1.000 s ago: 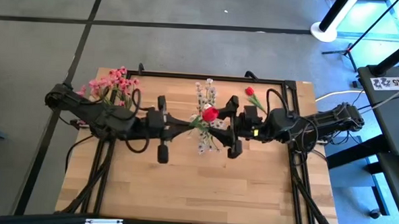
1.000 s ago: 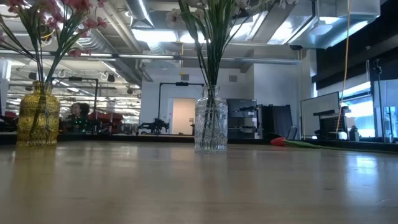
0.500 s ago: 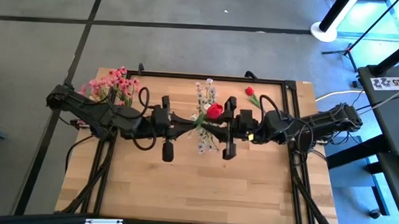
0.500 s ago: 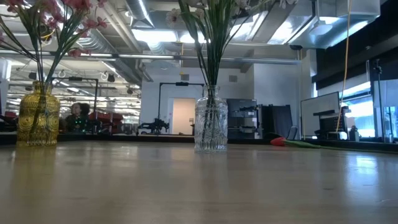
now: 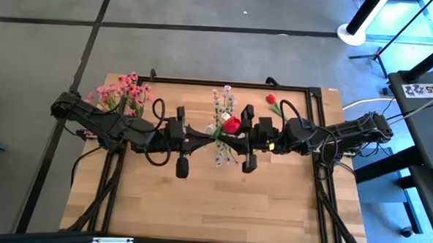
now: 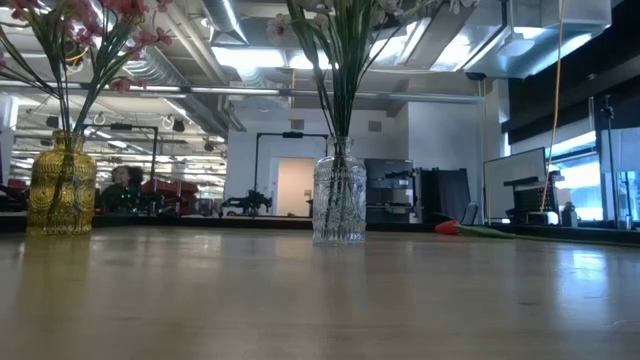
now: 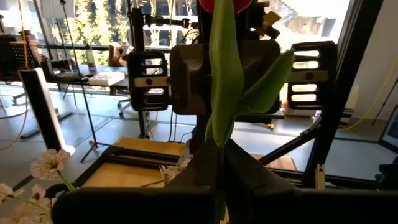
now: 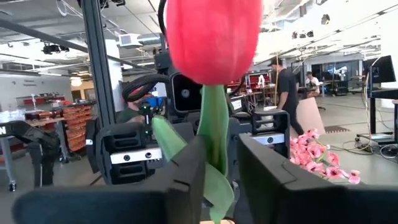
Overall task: Sort flowers into vase by color
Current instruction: Put the bottom red tulip into the yellow vase
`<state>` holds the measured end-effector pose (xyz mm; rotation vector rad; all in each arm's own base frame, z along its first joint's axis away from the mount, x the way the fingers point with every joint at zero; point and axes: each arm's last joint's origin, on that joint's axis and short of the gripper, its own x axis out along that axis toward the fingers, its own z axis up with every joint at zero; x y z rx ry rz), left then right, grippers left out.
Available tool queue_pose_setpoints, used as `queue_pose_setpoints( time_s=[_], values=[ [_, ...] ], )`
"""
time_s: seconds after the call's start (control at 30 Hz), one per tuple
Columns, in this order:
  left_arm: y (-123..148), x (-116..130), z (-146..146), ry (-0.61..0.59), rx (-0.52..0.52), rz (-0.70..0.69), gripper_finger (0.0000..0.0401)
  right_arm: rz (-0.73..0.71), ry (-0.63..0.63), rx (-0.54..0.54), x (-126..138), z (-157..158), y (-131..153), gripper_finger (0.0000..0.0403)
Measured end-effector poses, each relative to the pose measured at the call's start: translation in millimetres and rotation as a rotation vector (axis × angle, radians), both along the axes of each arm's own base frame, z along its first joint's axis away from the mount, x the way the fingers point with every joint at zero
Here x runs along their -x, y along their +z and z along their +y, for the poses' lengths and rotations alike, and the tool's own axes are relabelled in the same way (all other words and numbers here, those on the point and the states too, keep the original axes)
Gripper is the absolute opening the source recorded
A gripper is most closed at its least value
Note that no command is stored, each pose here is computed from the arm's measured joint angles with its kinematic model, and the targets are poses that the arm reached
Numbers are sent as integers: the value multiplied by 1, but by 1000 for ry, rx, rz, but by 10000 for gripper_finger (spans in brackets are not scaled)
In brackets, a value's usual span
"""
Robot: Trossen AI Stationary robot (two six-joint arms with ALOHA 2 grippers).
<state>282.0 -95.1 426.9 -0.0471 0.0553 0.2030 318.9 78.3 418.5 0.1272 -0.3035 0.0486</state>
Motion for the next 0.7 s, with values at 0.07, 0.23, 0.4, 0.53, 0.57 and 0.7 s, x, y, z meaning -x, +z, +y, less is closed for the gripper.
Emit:
queue_pose_setpoints(
  time_s=[0.07, 0.23, 0.4, 0.53, 0.57, 0.7],
  values=[
    [0, 0, 0, 1, 0, 0, 6, -2, -14, -3, 0, -2, 0, 107],
    [0, 0, 1, 7, 0, 1, 7, -2, -8, 3, -1, -4, 0, 39],
    [-5, -1, 3, -11, 58, 33, 32, 43, -2, 15, -2, -3, -4, 17],
    [-13, -1, 6, -39, 135, 100, 75, 109, 37, 42, -4, -2, -11, 6],
    [-14, -1, 6, -45, 148, 115, 83, 121, 40, 45, -4, -2, -12, 8],
    [-17, -1, 7, -54, 176, 142, 102, 167, 51, 58, -4, -1, -16, 10]
  ],
)
